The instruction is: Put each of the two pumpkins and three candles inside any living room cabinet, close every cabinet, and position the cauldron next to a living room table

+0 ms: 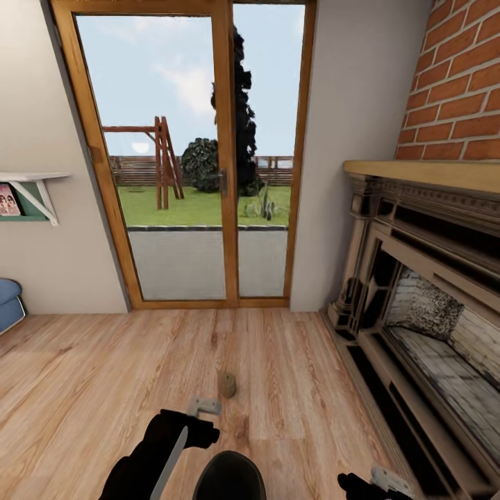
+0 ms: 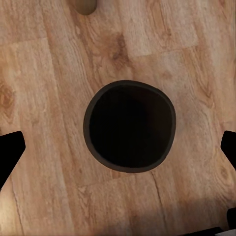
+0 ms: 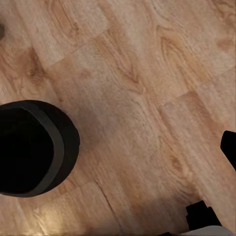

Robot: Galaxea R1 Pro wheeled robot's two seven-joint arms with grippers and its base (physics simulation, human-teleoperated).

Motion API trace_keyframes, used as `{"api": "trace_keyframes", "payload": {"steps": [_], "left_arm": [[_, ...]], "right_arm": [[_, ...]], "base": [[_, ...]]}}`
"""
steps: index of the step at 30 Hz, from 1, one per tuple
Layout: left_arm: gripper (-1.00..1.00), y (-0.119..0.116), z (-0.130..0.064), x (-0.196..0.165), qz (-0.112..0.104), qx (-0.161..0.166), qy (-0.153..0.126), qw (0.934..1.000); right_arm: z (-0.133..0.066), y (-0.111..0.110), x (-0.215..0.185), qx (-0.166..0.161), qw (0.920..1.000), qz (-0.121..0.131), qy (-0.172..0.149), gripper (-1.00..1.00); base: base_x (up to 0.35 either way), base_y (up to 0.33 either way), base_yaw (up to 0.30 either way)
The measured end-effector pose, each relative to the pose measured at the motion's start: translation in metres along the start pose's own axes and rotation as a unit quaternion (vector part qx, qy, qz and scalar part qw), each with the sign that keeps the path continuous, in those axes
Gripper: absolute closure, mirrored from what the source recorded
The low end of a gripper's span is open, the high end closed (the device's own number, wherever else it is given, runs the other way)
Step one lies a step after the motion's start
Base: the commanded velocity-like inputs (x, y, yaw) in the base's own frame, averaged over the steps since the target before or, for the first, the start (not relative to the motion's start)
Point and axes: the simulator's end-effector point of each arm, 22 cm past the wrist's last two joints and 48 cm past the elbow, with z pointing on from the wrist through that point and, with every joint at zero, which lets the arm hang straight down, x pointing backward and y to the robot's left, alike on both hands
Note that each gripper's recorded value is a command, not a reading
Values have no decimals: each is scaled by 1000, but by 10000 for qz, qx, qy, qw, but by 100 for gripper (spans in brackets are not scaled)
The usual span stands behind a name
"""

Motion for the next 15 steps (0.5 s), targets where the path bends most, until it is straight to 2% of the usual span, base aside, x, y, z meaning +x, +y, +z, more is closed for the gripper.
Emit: {"api": "trace_keyframes", "payload": {"steps": [6,13,14,15], "left_arm": [[-100,0,-1,-2,-15,1,-18,10000],[-100,9,-2,-4,-253,-8,-48,9997],[-100,42,-3,-2,-767,-161,-55,9969],[-100,46,-3,-1,-896,-156,-53,9958]], "right_arm": [[-5,34,-6,-164,9997,-151,12,-100],[-10,76,-9,-345,9988,-331,70,-100],[-10,90,2,655,9855,-1479,509,-100],[-36,201,-56,-45,9879,-1549,-81,-100]], "base": [[0,0,0],[0,0,0],[0,0,0],[0,0,0]]}}
